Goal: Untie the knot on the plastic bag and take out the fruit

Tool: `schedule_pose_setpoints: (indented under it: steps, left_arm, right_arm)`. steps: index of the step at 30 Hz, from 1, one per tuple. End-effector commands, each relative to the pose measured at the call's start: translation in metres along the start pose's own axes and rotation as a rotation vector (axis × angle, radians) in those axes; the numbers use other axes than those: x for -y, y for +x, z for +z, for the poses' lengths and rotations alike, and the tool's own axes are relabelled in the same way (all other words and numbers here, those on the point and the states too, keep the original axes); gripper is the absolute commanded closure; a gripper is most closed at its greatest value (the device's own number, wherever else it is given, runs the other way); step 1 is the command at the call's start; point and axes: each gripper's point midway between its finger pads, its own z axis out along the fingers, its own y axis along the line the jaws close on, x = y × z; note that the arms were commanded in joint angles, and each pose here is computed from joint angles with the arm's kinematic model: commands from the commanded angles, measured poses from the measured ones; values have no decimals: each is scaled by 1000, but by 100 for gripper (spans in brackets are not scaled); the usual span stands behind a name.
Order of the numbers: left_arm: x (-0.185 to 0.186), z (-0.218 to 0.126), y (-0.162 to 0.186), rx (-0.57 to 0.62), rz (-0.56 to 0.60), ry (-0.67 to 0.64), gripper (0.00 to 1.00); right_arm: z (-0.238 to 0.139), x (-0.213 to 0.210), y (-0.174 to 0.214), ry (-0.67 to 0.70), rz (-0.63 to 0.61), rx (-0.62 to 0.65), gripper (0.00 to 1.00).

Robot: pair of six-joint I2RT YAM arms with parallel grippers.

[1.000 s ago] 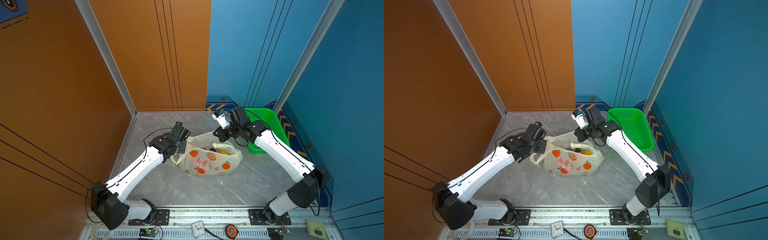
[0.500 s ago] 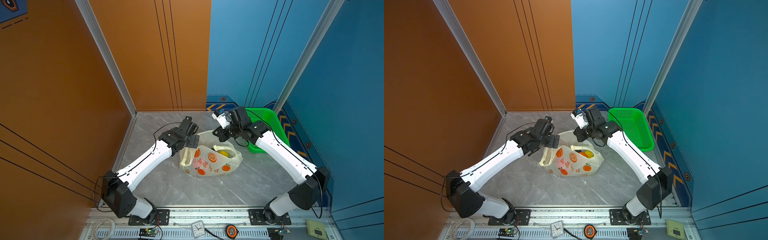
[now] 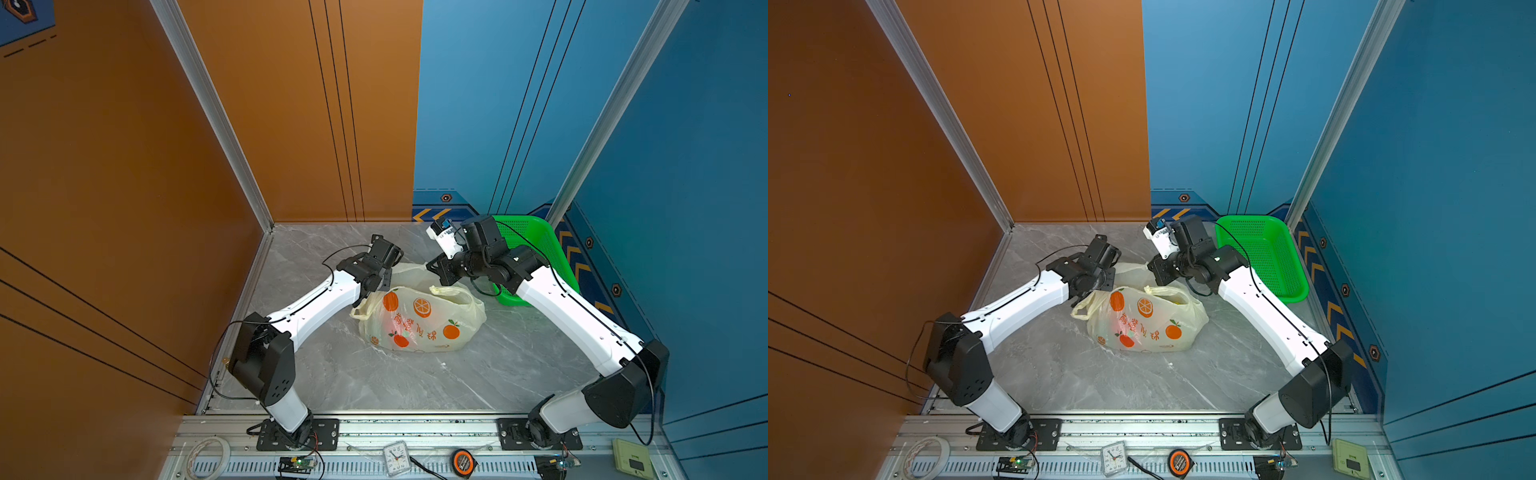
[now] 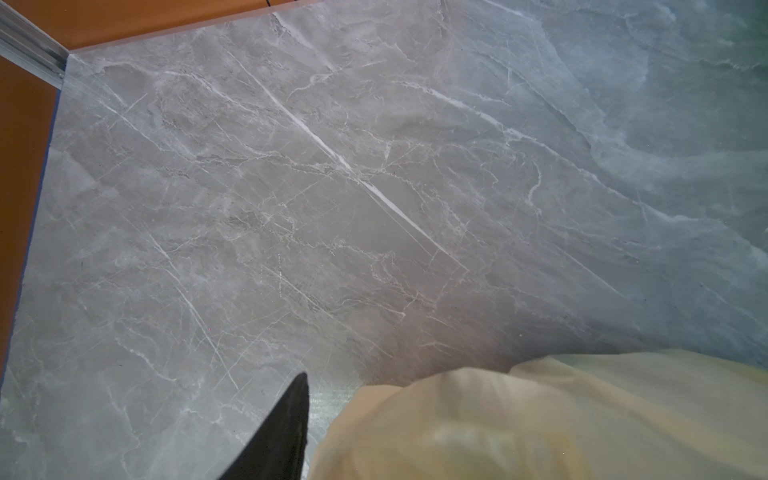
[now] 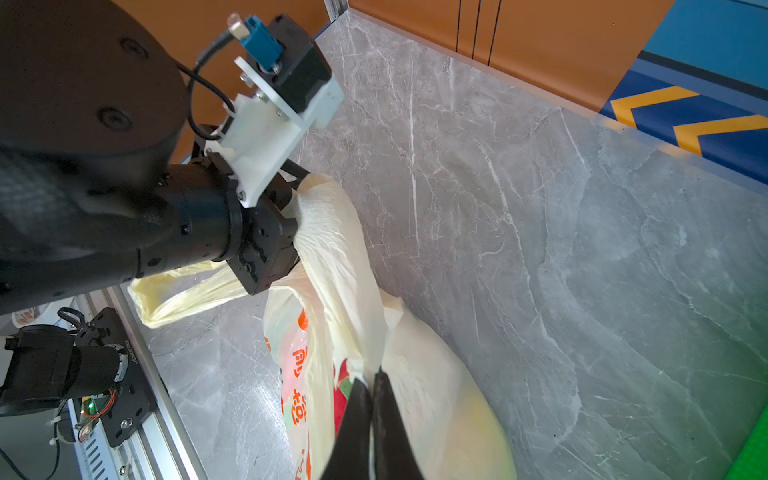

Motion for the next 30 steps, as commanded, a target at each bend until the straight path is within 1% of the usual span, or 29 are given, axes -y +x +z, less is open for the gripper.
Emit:
schedule_pose_setpoints:
  steps: [1, 3, 4, 6, 7, 9, 11, 12, 14, 16, 19, 21, 22, 24, 26, 30]
  left_arm:
    - [-22, -14, 16, -45, 14, -18, 69]
    - [-17, -27, 27, -72, 12, 60, 79]
    - [-13, -33, 31, -81, 6, 100, 82]
    - [-3, -48, 36, -96, -13, 184, 94]
    - [4, -55, 38, -100, -19, 230, 96]
    - [14, -65, 39, -107, -22, 286, 100]
    - [25, -71, 39, -121, -18, 328, 100]
    - [30, -73, 38, -129, -18, 350, 100]
    - [38, -76, 37, -143, -15, 382, 100]
    - [45, -79, 37, -152, -15, 411, 100]
    - [48, -83, 36, -152, -14, 428, 100]
    - [47, -86, 36, -146, -16, 435, 100]
    - [46, -88, 36, -143, -15, 442, 100]
    - [45, -89, 37, -142, -10, 450, 100]
    - [43, -90, 40, -146, -3, 455, 100]
    - [45, -85, 46, -138, -11, 482, 100]
  right_arm:
    - [-7, 1, -3, 8, 8, 26, 100]
    - [-2, 5, 2, 15, 16, 3, 100]
    - [1, 8, 5, 26, 23, -13, 100]
    - [7, 12, 12, 38, 35, -50, 100]
    - [8, 14, 15, 40, 40, -69, 100]
    - [4, 14, 15, 41, 45, -87, 80]
    - [-6, 8, 10, 27, 49, -92, 56]
    - [-13, 3, 7, 11, 51, -93, 48]
    - [-30, -9, -1, -6, 49, -78, 37]
    - [-43, -24, -7, -21, 26, -63, 30]
    - [-54, -53, -7, -65, -35, -78, 25]
    - [-50, -63, 2, -89, -50, -105, 25]
    - [-46, -81, 10, -131, -86, -126, 24]
    - [-40, -93, 19, -154, -127, -143, 20]
    - [-30, -99, 27, -156, -159, -157, 17]
    - [-3, -100, 41, -183, -176, -177, 13]
